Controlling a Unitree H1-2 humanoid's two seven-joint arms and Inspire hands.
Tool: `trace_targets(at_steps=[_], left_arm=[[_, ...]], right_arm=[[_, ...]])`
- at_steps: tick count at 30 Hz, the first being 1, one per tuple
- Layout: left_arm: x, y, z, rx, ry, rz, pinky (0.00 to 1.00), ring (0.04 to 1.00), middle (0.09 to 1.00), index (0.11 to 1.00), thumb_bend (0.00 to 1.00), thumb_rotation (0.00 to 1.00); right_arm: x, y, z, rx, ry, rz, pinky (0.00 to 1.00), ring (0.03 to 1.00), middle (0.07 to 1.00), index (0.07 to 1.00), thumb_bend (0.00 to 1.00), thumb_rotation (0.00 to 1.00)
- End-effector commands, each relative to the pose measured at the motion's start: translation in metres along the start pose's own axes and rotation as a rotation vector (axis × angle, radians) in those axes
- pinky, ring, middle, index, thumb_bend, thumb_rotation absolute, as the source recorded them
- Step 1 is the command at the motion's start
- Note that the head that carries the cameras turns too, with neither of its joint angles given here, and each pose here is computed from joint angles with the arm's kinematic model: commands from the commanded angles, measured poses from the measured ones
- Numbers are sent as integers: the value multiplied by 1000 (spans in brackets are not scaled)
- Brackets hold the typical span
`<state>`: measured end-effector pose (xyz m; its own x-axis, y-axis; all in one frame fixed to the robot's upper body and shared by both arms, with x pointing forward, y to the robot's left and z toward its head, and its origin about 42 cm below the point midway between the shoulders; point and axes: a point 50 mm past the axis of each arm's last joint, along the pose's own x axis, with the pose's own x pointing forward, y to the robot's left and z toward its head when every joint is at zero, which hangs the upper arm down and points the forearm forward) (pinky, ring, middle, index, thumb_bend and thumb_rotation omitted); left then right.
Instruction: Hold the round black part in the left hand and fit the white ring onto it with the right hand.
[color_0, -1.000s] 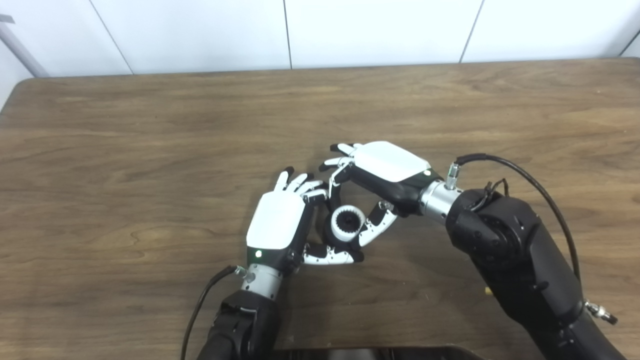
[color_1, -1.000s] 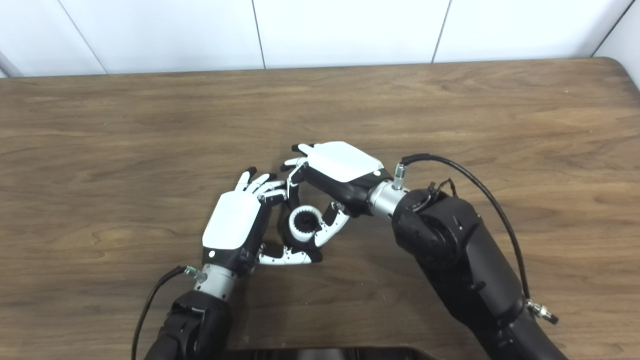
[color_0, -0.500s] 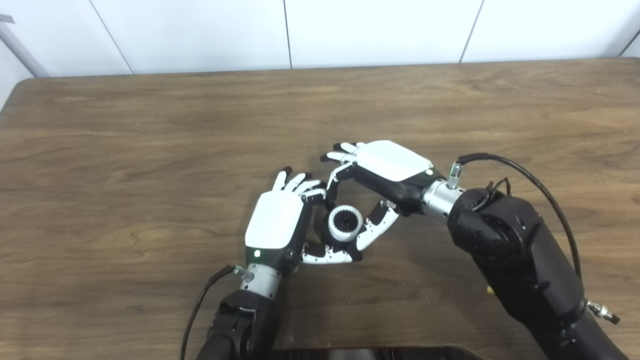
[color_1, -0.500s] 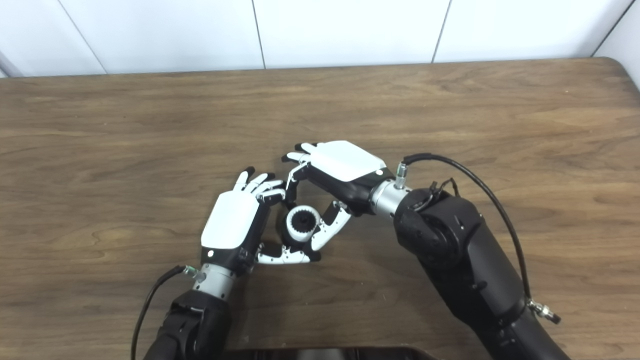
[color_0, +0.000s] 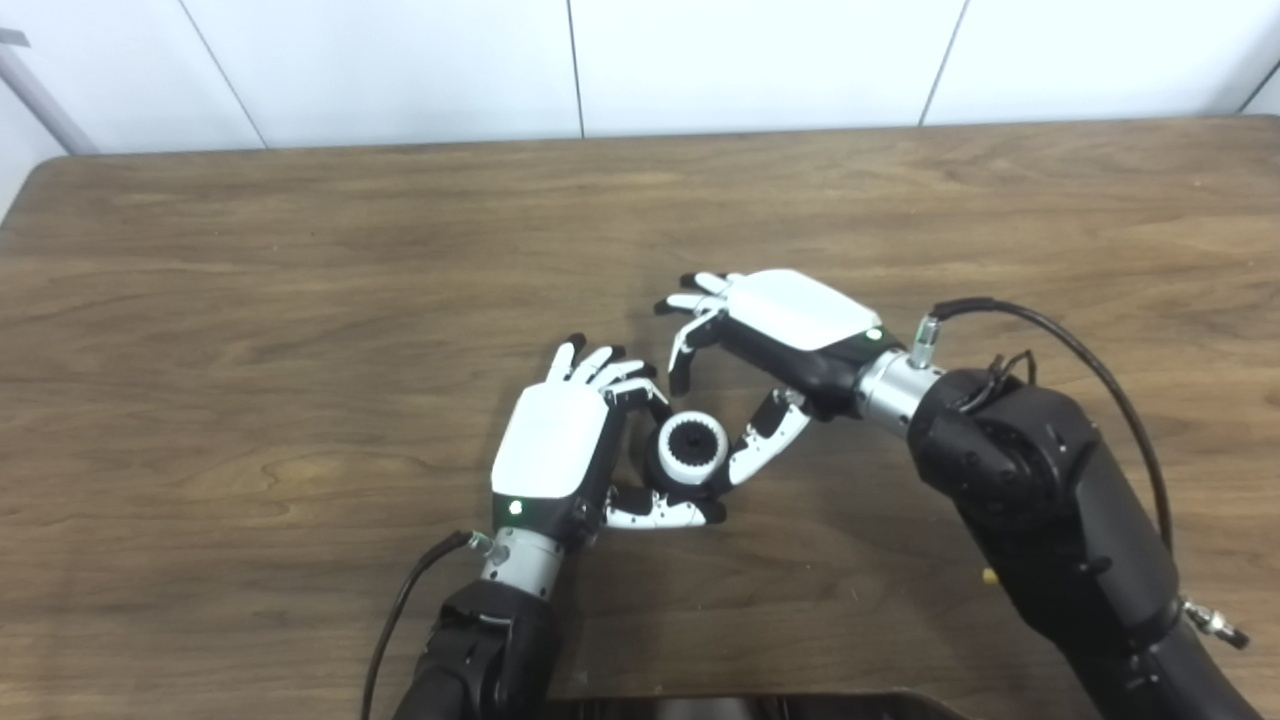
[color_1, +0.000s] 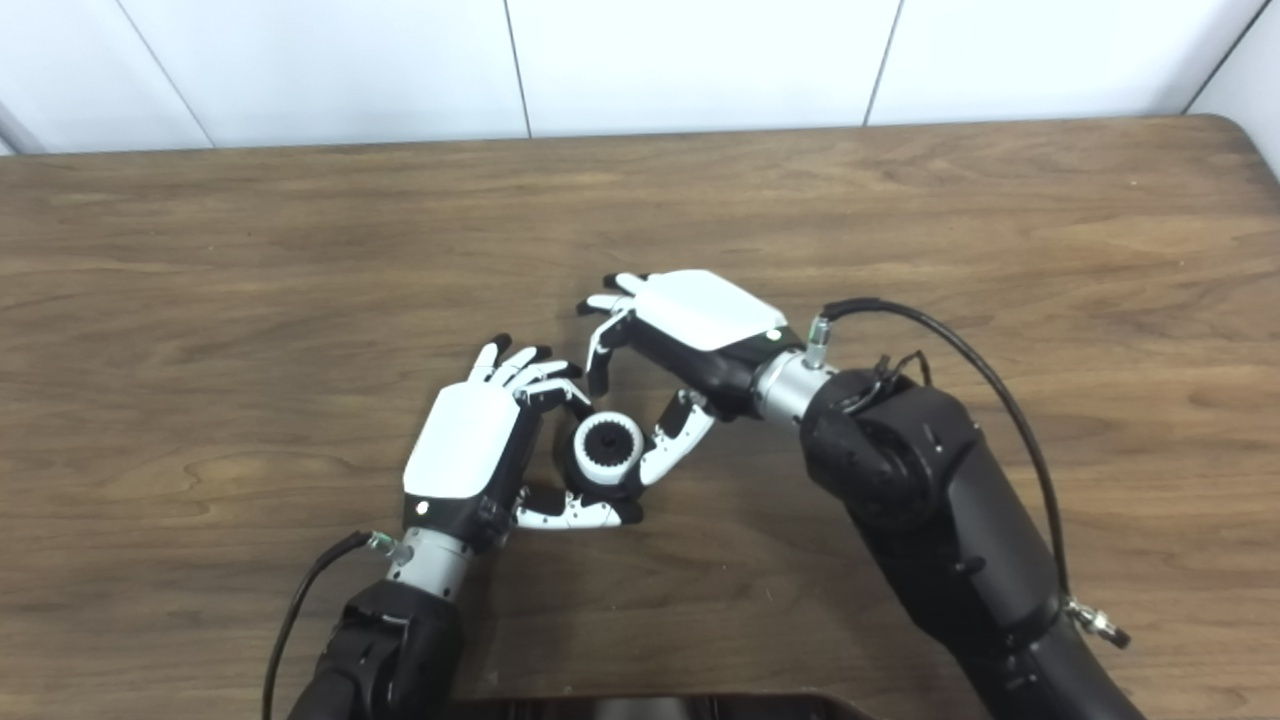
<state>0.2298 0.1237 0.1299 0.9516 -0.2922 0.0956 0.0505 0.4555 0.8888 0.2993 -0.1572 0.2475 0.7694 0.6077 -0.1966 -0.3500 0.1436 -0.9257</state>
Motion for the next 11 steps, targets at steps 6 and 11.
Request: trace_targets(at_steps=[6,11], left_arm=[[6,12,4,-7,-23,58,1000,897,793,486,520,57],[5,14,2,-11,-20,59,1000,896,791,486,520,57]], right_arm=[[-15,-32,-3,-10,9,-101,1000,1000,941,611,918,279],[-24,-40,-13,-15,32,-128,1000,1000,933,617,934,295]])
